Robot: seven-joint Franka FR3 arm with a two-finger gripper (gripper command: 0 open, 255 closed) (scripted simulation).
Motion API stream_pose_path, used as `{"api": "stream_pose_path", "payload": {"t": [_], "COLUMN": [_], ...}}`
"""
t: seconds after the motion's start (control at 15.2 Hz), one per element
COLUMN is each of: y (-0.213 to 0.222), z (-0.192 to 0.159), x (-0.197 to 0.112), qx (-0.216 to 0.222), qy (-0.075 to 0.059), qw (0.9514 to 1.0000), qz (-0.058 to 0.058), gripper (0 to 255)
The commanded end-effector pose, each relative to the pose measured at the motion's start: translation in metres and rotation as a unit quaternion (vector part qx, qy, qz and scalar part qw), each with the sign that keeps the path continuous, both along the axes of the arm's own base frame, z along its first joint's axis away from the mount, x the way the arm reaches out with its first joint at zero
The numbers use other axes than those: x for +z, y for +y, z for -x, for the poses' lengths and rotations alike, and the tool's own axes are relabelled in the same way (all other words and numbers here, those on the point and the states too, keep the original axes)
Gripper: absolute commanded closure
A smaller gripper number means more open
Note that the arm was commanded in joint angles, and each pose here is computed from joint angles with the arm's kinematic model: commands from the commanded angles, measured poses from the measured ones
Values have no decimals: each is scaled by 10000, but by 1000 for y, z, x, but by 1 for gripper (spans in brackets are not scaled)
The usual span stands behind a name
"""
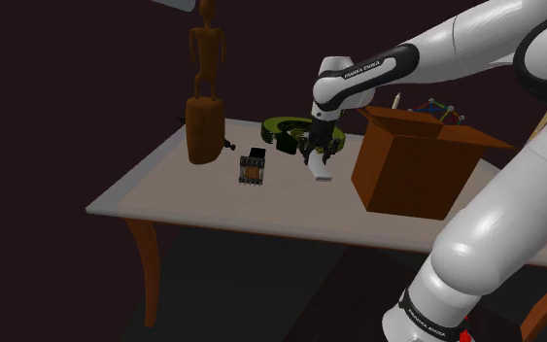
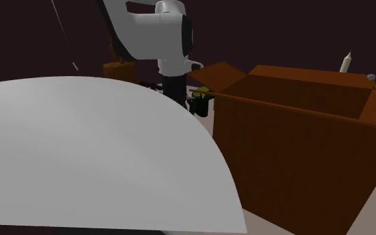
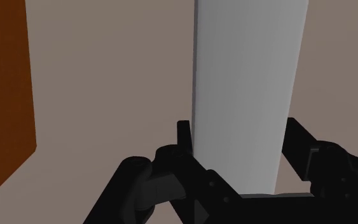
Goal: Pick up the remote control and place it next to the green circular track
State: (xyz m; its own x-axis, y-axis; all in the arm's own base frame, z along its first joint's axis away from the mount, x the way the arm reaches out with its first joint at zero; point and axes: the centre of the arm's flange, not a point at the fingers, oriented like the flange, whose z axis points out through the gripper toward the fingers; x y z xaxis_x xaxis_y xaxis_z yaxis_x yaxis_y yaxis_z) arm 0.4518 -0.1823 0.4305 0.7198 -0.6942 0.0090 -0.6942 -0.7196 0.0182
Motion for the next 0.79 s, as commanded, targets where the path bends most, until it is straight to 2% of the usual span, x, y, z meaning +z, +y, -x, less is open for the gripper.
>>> {"api": "stream_pose_path", "payload": {"t": [0.0, 0.73], "y": [0, 0], "z": [0, 0], "x": [11, 69], "qx": [0, 0], "qy": [0, 0], "qw": [10000, 10000], "qz": [0, 0], "gripper": [255, 255]}}
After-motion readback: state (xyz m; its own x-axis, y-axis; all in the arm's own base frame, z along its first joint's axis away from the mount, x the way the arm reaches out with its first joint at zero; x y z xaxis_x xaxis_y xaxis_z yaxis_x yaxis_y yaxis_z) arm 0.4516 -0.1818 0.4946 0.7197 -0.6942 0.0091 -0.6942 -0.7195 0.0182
